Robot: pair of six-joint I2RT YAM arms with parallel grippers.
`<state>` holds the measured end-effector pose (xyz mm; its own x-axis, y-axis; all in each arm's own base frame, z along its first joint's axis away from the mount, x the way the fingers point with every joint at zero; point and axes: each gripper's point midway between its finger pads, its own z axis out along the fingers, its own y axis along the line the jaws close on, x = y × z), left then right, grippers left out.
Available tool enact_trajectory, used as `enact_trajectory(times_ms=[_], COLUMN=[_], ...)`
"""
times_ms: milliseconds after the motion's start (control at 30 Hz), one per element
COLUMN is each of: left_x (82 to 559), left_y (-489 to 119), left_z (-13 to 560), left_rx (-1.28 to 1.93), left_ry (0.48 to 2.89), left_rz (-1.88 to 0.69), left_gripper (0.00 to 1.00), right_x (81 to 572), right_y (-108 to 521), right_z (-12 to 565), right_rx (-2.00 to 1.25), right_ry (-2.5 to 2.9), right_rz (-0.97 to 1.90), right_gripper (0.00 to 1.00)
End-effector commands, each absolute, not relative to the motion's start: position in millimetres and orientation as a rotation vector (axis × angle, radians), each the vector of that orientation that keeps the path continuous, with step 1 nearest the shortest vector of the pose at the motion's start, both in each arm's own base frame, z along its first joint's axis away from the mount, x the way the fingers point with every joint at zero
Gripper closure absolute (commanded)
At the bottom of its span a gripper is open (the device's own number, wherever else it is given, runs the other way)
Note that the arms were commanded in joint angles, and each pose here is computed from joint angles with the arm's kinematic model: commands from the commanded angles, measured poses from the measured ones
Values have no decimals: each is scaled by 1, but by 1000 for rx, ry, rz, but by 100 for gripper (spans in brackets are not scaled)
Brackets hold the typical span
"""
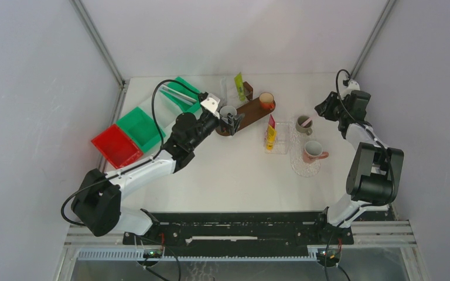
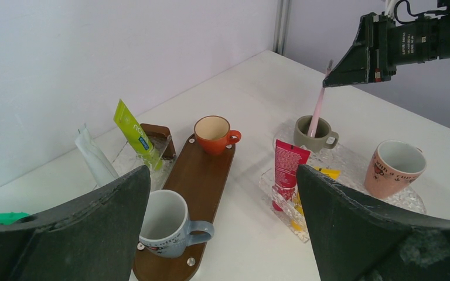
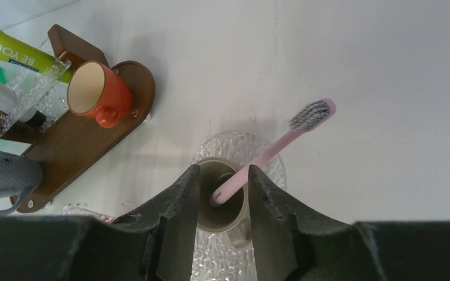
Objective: Prepare toiletry sets of a toothbrush and toothpaste on the tray
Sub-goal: Place the toothbrush in the cup.
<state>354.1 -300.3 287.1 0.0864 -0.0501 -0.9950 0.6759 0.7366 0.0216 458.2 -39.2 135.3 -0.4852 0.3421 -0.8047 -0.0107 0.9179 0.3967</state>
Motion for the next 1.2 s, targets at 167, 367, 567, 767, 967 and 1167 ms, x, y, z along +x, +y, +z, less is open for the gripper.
enact_trajectory(times_ms=[167,367,567,767,967,1167], left_x=[352,369,392,417,473,521], left_y=[-282,-253,-207,-181,-140,-90], left_z=[309,309,309,311,295,262], left_rx=[489,340,97,2,-256,-621], left_ry=[1323,1346,1350,1398,1570,1720], left_rz=[-609,-643,-569,-668,-588,-262], left_gripper=[1,0,0,0,1,19], right_x=[451,415,380,338,317,314], right_y=[-23,8,37,78,102,101], right_z=[177,211,264,323,318,305], right_rx=[74,-198,-373,-570,-641,-642], right_ry=[1980,1938,1880,1797,1713,1725], right_rz=[526,631,733,777,845,845], right_gripper=[56,54,53,49,45,44])
